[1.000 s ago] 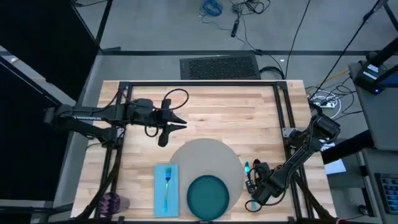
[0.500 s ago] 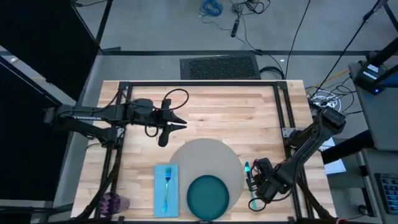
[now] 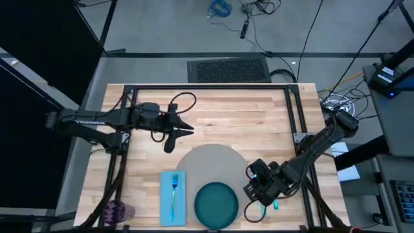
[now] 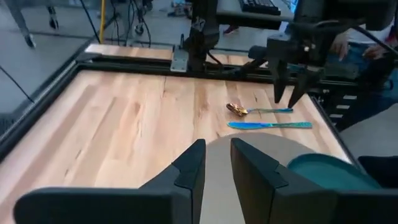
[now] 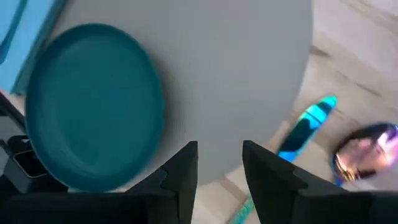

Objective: Set table place
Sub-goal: Put the violet cup to the top right of the brown table mat

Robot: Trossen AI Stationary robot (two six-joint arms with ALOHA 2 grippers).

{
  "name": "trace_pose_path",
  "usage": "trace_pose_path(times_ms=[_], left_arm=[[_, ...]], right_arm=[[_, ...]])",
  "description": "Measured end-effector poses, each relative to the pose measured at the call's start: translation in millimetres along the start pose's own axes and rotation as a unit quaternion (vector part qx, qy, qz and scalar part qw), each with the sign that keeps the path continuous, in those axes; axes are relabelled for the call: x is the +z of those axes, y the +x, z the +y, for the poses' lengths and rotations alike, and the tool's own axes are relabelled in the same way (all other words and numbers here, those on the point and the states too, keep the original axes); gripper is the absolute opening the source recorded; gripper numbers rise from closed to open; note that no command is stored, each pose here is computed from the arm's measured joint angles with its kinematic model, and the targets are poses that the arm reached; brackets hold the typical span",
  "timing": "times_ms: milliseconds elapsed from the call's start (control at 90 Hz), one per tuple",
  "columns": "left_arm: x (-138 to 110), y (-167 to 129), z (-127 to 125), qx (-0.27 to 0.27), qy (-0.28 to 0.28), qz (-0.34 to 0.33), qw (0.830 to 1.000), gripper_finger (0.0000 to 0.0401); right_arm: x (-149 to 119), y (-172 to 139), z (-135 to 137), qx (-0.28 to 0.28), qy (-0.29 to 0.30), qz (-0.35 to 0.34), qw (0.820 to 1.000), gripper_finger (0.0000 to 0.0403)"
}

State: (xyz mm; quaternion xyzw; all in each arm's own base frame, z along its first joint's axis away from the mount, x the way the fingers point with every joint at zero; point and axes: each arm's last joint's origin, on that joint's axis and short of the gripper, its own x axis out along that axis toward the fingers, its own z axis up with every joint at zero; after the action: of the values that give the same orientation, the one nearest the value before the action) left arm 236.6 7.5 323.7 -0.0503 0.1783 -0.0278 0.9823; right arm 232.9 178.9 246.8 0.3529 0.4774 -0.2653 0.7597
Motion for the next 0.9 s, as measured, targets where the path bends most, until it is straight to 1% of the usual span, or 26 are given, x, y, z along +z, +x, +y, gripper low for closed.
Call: trace_pose_path(times_ms=[67,156,233,322,456,600,667,744,900], left_arm=[[6.4,-4.7,-4.3,-0.003,0.000,0.015,1.000,0.0061],[16.1,-10.3,-13.0,-0.005,-0.004,0.019,1.000,0.0061],[24.9,-15.4,-22.5,-0.019,0.001,0.016,1.000,0.0061],[27.6,-18.4,-34.7,-0.042,-0.006,0.021,0.999,0.0061],[18.8,-20.8,-52.3,-0.071,-0.033,0.067,0.995,0.0061],[0.7,-26.4,-69.8,-0.085,-0.086,0.158,0.980,0.0061],[-6.2,-27.8,-77.6,-0.081,-0.108,0.190,0.972,0.0061],[-11.6,-28.3,-87.1,-0.077,-0.121,0.210,0.967,0.0061],[-14.1,-30.0,-101.4,-0.087,-0.132,0.210,0.965,0.0061]], right_arm=[[5.5,1.8,1.6,0.006,-0.010,0.002,1.000,0.0114],[12.3,3.8,5.2,0.023,-0.047,0.003,0.999,0.0114],[18.0,4.9,10.5,0.049,-0.082,-0.005,0.995,0.0114],[23.9,5.4,17.3,0.082,-0.119,-0.019,0.989,0.0114],[33.9,5.4,26.9,0.128,-0.171,-0.047,0.976,0.0114],[42.9,4.8,34.0,0.160,-0.216,-0.077,0.960,0.0114],[45.6,6.3,35.2,0.161,-0.230,-0.084,0.956,0.0114],[47.2,11.0,37.1,0.159,-0.243,-0.090,0.953,0.0114],[43.1,33.2,43.3,0.138,-0.255,-0.095,0.952,0.0114]])
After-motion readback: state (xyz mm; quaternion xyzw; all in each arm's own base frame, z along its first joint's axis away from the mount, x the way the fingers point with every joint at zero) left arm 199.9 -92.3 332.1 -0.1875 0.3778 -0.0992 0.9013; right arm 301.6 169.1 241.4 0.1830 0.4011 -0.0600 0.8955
